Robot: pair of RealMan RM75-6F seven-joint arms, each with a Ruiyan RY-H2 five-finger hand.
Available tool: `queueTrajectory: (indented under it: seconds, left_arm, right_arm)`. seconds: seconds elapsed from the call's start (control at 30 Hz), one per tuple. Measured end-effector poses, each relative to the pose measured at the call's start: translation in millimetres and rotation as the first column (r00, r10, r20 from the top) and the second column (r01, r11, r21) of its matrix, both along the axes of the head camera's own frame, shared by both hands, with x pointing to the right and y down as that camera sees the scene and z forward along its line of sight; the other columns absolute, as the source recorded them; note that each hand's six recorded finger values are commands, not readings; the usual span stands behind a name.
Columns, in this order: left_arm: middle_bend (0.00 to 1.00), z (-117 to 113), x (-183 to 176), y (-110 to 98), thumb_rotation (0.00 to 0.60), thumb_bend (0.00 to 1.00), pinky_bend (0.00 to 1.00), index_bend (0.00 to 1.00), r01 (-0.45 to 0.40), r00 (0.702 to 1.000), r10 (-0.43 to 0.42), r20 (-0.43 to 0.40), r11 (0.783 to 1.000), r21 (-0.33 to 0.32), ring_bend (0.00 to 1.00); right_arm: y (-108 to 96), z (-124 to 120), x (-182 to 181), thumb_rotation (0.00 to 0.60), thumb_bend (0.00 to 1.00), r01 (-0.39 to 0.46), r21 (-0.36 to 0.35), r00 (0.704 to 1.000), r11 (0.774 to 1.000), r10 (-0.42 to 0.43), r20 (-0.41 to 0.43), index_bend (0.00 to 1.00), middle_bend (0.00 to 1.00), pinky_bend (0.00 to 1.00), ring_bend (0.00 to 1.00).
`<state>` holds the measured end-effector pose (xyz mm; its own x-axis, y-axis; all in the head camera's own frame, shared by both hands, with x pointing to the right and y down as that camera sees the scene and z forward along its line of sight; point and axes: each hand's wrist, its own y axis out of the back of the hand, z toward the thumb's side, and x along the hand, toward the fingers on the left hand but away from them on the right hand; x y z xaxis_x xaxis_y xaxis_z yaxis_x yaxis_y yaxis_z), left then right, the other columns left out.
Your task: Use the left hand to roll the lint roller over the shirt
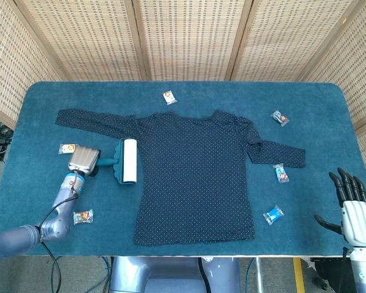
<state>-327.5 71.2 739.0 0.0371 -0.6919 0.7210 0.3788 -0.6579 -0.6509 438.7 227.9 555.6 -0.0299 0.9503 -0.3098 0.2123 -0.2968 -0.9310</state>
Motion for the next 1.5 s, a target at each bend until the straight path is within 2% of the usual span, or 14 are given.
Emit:
queueTrajectory:
  seconds: [0.2, 0.43, 0.73, 0.9, 1.13, 1.5]
  left_arm:
    - [0.92, -28, 0, -13, 0.6, 0.87, 0.76, 0.85, -0.067, 0.996, 0.067, 0.054, 0.998, -0.008, 0.83]
    - [0.92, -62, 12, -29, 0.6, 0.87, 0.76, 0.85, -0.076, 0.992, 0.078, 0.094, 0.997, -0.026, 0.83]
    - [0.92, -75, 43, -40, 0.6, 0.87, 0.76, 0.86, -0.094, 0.983, 0.103, 0.151, 0.994, -0.063, 0.83]
    - [0.92, -74, 67, -44, 0.6, 0.87, 0.76, 0.86, -0.115, 0.975, 0.128, 0.179, 0.99, -0.081, 0.83]
    - [0.92, -59, 103, -41, 0.6, 0.87, 0.76, 0.86, -0.156, 0.958, 0.18, 0.221, 0.981, -0.118, 0.83]
    - [0.92, -46, 143, -36, 0.6, 0.88, 0.76, 0.86, -0.225, 0.926, 0.257, 0.278, 0.964, -0.144, 0.83]
  right_arm:
    - [0, -4, 0, 0.6, 0.12, -0.001, 0.011, 1.0, 1.0, 0.001, 0.008, 0.02, 0.0, 0.0, 0.0]
    - [0, -5, 0, 0.6, 0.12, -0.004, 0.011, 1.0, 1.0, 0.004, 0.019, 0.02, 0.0, 0.0, 0.0]
    - [-1, -4, 3, 0.6, 0.12, -0.013, 0.002, 0.999, 1.0, 0.013, 0.037, 0.02, 0.0, 0.0, 0.0]
    - [-1, 0, 6, 0.6, 0.12, -0.021, -0.013, 0.999, 1.0, 0.022, 0.047, 0.02, 0.0, 0.0, 0.0]
    - [-2, 6, 10, 0.6, 0.12, -0.034, -0.036, 0.997, 0.999, 0.036, 0.063, 0.02, 0.0, 0.0, 0.0]
    - [-4, 11, 18, 0.6, 0.12, -0.06, -0.06, 0.993, 0.996, 0.066, 0.094, 0.02, 0.0, 0.0, 0.0]
